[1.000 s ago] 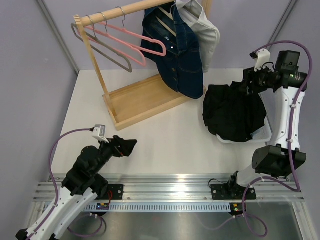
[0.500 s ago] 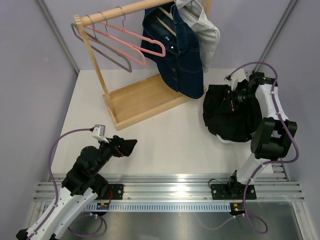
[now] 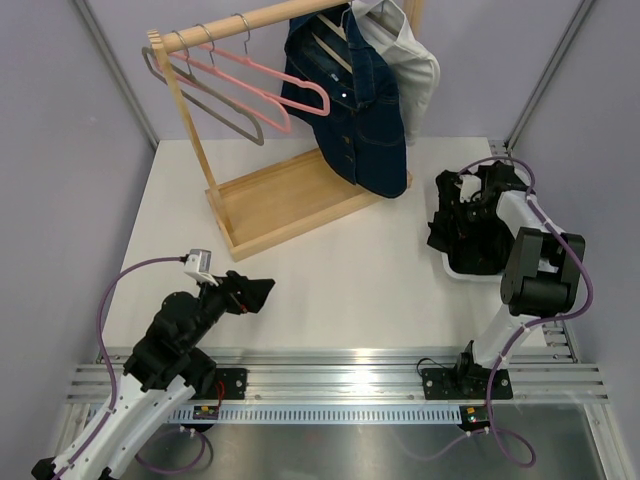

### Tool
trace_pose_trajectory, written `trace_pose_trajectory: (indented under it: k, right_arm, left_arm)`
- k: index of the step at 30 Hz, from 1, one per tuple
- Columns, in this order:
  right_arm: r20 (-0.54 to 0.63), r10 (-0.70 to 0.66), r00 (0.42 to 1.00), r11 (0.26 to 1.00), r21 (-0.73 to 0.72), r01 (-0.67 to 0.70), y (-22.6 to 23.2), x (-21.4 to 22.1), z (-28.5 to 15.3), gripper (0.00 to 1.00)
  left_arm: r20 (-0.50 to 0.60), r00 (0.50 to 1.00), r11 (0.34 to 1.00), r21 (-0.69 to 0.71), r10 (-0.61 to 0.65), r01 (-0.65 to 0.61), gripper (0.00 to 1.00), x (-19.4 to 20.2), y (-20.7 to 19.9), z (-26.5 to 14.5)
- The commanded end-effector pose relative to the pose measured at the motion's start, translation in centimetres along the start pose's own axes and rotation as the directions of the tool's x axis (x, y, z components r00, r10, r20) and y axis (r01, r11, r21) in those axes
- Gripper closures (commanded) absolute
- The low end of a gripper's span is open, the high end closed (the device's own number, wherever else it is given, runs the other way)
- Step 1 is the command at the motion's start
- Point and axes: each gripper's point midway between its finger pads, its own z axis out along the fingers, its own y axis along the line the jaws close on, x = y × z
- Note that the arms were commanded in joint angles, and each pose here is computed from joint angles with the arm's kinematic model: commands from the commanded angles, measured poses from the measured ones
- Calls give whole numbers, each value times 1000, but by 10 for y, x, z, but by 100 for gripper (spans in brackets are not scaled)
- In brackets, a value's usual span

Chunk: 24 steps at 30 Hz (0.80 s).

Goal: Remove the skirt from the hanger
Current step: Place the skirt in the bin.

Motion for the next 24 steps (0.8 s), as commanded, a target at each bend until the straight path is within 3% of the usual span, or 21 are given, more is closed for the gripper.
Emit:
trace_pose_trajectory:
  k: [1, 6, 10, 17, 24]
  right_arm:
    - [-84, -25, 996, 974, 222, 43, -48, 21, 18, 75]
    - [-126, -62, 990, 985, 154, 82, -30, 28, 17, 71]
    - [-86, -111, 990, 973, 193, 126, -28, 12, -12, 67]
    - [120, -290, 949, 880, 422, 216, -14, -62, -145, 57]
    - [274, -357, 893, 894, 378, 242, 33, -103, -219, 54]
  left_arm:
    - [21, 1000, 999, 38, 15, -16, 1, -5, -7, 2]
    - [14, 1000, 999, 37, 18, -18, 1, -4, -7, 3]
    - [22, 1000, 999, 37, 19, -19, 1, -8, -9, 0]
    - [37, 999, 999, 32, 18, -19, 1, -12, -9, -2]
    - [39, 999, 999, 28, 19, -20, 1, -13, -9, -2]
